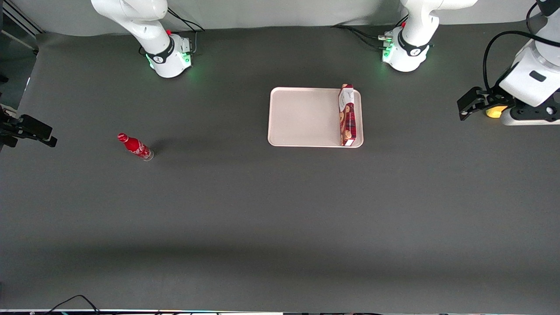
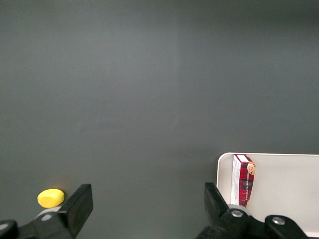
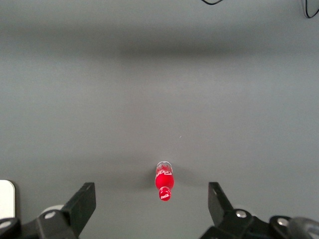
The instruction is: Place red cookie box on tray
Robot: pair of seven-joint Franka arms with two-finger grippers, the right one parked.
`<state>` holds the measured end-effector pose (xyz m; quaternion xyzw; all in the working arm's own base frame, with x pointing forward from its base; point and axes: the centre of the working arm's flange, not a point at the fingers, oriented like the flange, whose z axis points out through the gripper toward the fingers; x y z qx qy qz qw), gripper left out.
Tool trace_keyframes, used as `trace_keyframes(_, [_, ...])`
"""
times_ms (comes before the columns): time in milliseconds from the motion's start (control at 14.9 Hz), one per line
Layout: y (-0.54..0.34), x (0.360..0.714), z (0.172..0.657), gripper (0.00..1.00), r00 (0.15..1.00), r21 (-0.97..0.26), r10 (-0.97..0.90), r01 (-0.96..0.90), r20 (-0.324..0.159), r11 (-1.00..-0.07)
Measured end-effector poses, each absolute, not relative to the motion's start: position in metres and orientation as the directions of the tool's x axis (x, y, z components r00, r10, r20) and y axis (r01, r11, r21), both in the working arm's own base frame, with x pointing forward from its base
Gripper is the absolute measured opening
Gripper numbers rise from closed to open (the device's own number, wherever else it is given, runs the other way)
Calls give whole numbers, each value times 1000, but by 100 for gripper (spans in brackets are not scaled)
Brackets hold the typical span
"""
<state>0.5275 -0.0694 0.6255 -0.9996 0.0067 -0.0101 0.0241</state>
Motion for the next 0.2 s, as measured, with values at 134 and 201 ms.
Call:
trace_keyframes(134, [-72, 528, 631, 100, 999, -38, -16, -15, 32, -999])
trace_keyframes(201, [-73, 528, 634, 100, 999, -30, -17, -16, 36, -999])
